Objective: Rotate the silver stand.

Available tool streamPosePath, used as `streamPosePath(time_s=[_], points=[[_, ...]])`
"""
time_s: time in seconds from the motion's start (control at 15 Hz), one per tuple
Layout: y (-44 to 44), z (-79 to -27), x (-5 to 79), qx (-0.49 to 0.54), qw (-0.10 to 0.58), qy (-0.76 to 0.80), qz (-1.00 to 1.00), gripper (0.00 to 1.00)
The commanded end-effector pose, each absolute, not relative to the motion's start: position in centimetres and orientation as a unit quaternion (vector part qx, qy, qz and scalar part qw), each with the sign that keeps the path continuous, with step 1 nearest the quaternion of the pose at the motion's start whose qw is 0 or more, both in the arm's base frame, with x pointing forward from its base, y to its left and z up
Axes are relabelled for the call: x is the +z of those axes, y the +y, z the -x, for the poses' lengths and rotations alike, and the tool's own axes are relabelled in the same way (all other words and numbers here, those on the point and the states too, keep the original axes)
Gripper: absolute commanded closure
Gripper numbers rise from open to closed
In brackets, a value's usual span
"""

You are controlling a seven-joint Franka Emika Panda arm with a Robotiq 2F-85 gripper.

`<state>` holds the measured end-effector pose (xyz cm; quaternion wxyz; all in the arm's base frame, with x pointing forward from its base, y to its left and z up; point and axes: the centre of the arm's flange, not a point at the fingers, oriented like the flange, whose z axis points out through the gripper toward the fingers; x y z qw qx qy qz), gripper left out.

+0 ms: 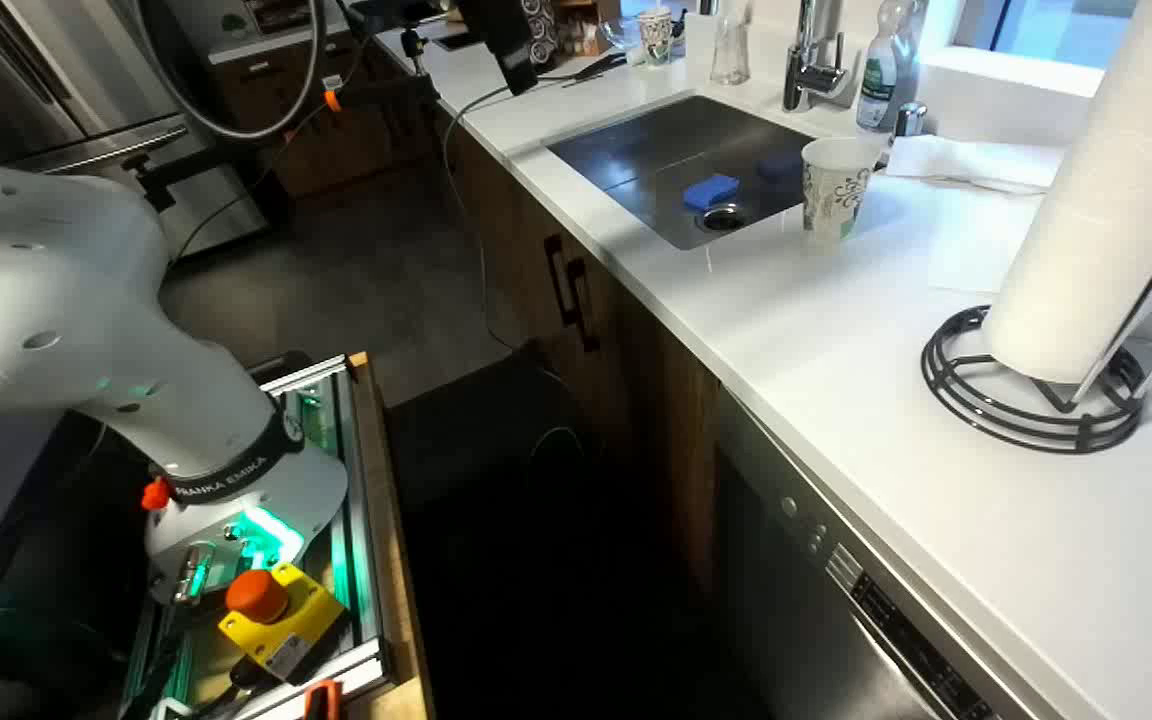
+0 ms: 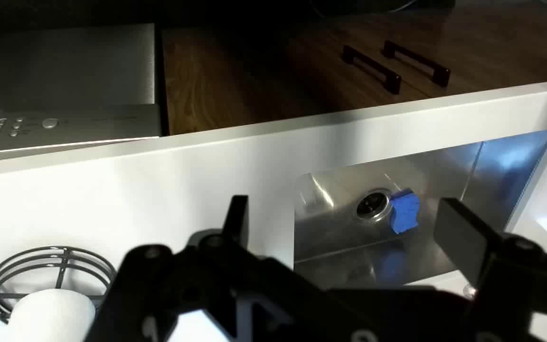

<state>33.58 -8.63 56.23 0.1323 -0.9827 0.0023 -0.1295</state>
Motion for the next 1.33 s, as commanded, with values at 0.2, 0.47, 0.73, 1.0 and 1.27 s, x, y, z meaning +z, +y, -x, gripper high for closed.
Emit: streamPosePath(time_s=[0.2,0.47,0.73,1.0,1.27], points=[[-8.6,-33.6,56.2,-0.13,0.132,0.002,0.983,0.0],[-8.6,-33.6,56.2,-0.13,0.132,0.002,0.983,0.0],[-7.0,-36.2,57.6,-0.14,0.115,-0.011,0.983,0.0],[-4.7,-41.1,61.4,-0.168,0.057,-0.041,0.983,0.0],[-5.2,-47.2,65.7,-0.189,0.009,-0.026,0.982,0.0]])
